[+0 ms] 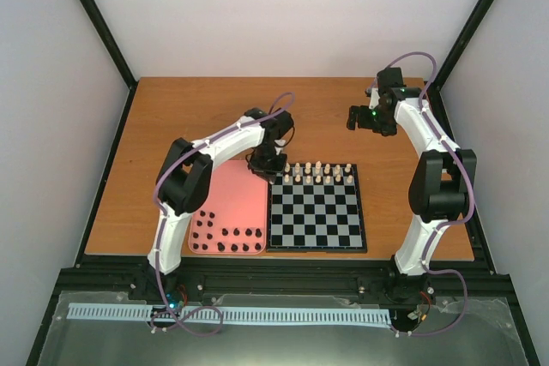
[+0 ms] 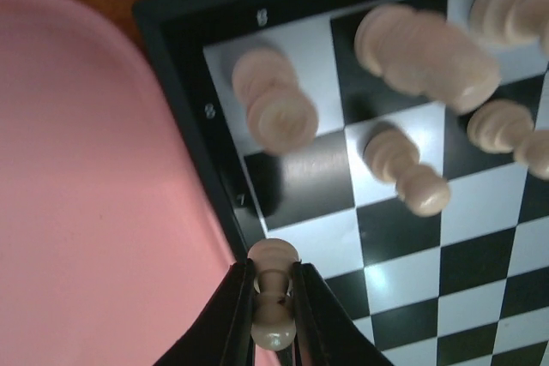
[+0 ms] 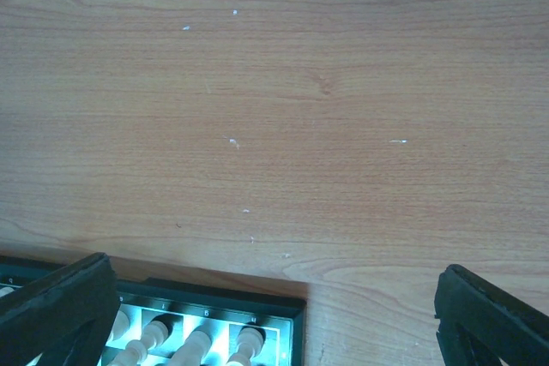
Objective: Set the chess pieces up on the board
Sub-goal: Place the chess piece on the chessboard.
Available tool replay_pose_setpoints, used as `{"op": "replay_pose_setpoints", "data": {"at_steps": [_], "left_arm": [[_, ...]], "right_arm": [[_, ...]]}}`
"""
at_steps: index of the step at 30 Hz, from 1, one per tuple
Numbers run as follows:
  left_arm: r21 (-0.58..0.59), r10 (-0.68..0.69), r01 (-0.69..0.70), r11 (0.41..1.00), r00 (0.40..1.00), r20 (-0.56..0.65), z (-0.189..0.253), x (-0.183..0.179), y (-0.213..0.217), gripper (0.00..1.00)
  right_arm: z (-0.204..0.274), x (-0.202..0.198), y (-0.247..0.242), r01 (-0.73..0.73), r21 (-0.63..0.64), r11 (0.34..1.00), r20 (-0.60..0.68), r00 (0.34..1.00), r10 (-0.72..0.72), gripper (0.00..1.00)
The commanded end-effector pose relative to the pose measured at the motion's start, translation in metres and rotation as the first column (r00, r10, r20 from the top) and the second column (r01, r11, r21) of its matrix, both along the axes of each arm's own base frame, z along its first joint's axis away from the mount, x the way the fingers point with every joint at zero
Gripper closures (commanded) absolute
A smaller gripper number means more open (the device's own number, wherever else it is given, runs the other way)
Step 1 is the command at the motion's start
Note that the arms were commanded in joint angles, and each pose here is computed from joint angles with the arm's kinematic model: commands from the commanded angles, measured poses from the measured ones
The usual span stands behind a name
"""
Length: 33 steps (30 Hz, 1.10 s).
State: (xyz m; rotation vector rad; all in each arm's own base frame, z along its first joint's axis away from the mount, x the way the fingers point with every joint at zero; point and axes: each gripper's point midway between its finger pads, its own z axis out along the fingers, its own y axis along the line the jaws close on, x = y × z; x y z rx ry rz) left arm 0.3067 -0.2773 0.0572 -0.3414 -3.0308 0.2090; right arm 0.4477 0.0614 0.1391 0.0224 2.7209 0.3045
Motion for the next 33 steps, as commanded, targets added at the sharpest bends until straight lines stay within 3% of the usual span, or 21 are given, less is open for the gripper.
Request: {"op": "replay_pose_setpoints", "data": {"at_steps": [1,17,33], "left_arm": [[-0.02,-0.023,0.024,1.0,0.998,0.06,0.006,0.019,-0.014,0.99],[-0.024,-0.035,0.036,0.999,0.999,0.034,-0.01,0.023,-0.022,0.98],[-0.027,-0.055,0.056,0.998,0.998,0.042,-0.003,0.024,-0.022,0.84]], "right_arm": [[-0.006,0.003,-0.004,-0.001,-0.013,1.0,-0.008,1.0,0.001,0.0],[-0.011,0.004,-0.006,0.001,-0.025,1.0,-0.021,1.0,-0.001,0.0],[-0.013,0.005,-0.005,-0.003,-0.022,1.0,-0.026,1.0,0.002,0.0]]}}
